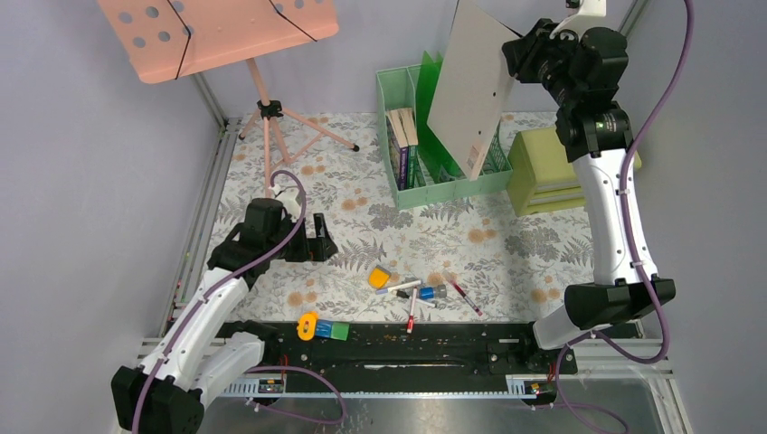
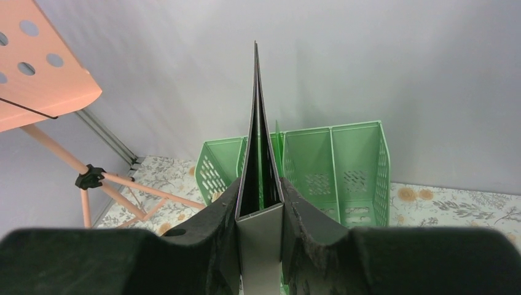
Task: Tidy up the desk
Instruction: Place the folder in the storage box.
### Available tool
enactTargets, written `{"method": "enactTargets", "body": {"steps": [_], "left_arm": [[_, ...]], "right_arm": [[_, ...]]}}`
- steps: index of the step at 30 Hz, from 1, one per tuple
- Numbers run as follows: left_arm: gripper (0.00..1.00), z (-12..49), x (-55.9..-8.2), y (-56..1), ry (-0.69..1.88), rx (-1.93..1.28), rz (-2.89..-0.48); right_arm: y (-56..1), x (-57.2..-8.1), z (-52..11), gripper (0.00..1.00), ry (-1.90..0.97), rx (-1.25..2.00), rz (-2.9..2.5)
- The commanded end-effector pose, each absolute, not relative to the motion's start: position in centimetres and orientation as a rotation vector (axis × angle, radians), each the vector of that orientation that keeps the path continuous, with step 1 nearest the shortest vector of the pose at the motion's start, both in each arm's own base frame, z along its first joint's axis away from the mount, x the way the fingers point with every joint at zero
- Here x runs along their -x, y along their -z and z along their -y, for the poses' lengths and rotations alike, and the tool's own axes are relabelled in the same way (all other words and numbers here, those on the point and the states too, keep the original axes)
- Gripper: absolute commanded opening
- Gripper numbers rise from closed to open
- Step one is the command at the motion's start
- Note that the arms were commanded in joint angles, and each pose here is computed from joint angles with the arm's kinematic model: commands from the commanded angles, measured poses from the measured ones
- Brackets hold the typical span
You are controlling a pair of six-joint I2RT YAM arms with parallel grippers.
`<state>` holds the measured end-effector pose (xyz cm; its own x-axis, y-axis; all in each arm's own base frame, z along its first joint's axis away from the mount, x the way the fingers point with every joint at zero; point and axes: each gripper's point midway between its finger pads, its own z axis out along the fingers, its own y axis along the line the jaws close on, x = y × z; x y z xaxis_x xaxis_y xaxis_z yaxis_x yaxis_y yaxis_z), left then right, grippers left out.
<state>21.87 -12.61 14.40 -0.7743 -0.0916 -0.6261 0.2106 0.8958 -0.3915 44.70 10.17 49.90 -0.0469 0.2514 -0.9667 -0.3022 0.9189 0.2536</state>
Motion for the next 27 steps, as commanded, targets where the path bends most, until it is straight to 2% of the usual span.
{"method": "enactTargets", "body": {"steps": [1, 27], "left_arm": [[0.99, 13.0, -22.8, -14.9, 0.593, -0.12, -2.352], [0.99, 12.9, -22.8, -14.7, 0.578, -0.118, -2.359]], "right_arm": [[-55.8, -44.0, -10.0, 0.0, -0.4, 0.056, -1.337], [-51.8, -49.6, -12.7, 0.0, -0.316, 0.04, -1.227]]}}
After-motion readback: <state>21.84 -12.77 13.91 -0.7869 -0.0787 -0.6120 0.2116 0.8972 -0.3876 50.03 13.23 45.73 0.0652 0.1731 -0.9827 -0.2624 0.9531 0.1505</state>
